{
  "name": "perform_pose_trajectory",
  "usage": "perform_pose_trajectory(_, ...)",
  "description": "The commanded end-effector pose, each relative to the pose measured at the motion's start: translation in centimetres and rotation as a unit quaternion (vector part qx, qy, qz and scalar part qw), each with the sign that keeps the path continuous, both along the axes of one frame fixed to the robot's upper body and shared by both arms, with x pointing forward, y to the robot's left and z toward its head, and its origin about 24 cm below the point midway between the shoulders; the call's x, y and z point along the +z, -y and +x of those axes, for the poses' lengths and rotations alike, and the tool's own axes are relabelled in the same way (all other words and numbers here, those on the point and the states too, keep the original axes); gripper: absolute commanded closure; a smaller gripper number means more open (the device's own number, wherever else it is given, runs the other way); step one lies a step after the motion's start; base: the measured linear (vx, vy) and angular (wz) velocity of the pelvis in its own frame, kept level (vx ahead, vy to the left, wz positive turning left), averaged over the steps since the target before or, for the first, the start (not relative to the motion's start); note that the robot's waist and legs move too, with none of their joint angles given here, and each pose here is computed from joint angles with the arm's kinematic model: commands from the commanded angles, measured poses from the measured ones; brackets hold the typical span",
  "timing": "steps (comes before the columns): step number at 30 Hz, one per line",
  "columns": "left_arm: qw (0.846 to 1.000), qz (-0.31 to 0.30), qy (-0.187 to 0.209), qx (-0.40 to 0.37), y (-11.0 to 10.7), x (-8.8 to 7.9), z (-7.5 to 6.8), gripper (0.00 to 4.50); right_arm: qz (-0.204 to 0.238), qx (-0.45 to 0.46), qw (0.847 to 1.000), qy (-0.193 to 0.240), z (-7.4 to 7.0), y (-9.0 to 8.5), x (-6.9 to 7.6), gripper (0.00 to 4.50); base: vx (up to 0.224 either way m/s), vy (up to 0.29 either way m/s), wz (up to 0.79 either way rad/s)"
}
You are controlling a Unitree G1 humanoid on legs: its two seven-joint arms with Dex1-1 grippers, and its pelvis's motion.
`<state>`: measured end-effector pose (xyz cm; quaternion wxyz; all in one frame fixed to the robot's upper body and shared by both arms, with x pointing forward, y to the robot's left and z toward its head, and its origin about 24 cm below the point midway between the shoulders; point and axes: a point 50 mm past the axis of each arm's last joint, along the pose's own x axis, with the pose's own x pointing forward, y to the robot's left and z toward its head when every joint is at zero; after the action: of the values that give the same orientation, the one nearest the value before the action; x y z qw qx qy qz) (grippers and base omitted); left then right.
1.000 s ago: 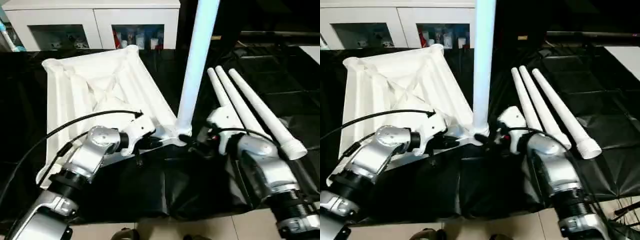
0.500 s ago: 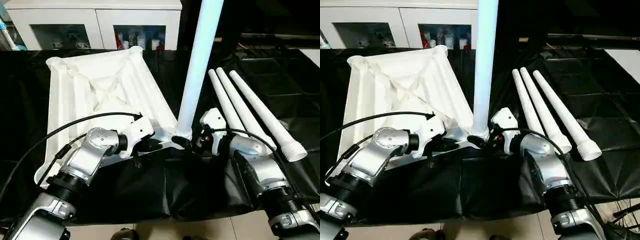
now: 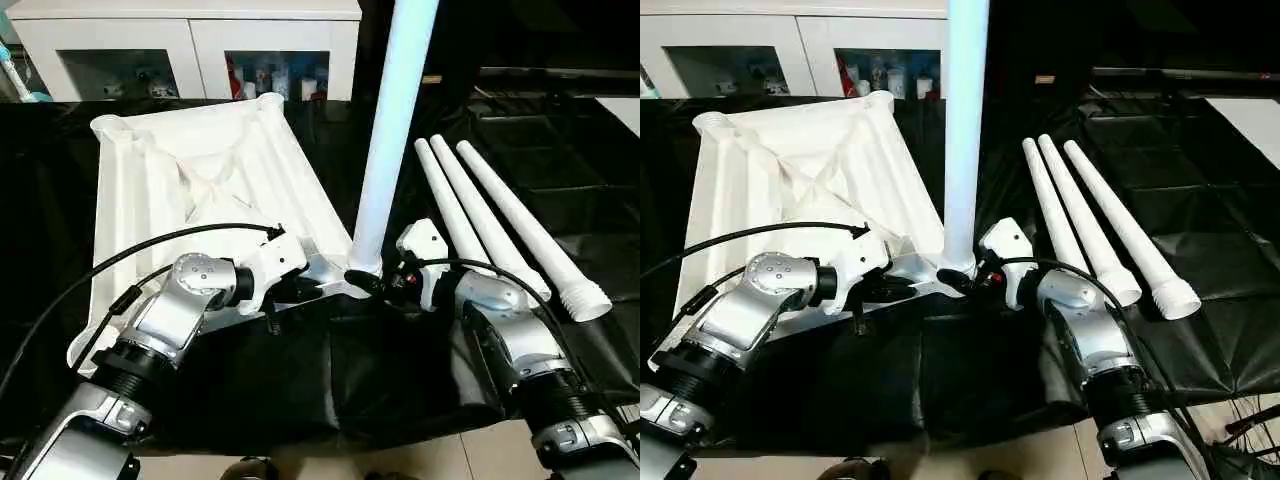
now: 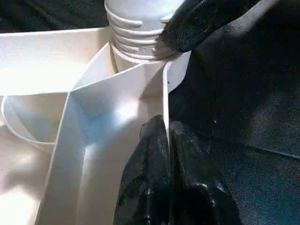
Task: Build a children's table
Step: Rotate leg to tighten
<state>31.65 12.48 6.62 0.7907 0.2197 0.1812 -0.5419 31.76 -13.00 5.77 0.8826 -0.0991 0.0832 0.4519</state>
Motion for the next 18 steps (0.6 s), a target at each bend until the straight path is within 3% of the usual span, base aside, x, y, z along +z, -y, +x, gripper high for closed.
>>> perform_pose_trajectory(1,0.999,0.019,-0.022,-0.019,0.2,-0.9,-0.5,4.50,0.008,0.002,1.000,0.012,0.2,-0.2,0.4,1.78,0.000,0.000,0.00)
perform_pose_trajectory(5,0.999,0.016,-0.024,-0.014,0.3,-1.0,-0.5,4.50,0.005,-0.008,1.000,0.009,0.2,-0.2,0.1,1.78,0.000,0.000,0.00)
perform_pose_trajectory(9,1.000,0.008,-0.024,0.013,1.0,-1.2,0.0,4.50,0.009,-0.088,0.996,-0.002,0.8,-0.3,-0.8,1.78,0.000,0.000,0.00)
perform_pose_trajectory(18,0.996,-0.004,-0.009,0.089,3.1,-1.0,2.1,4.50,0.021,-0.214,0.976,-0.030,1.2,-2.9,-2.2,1.81,0.000,0.000,0.00)
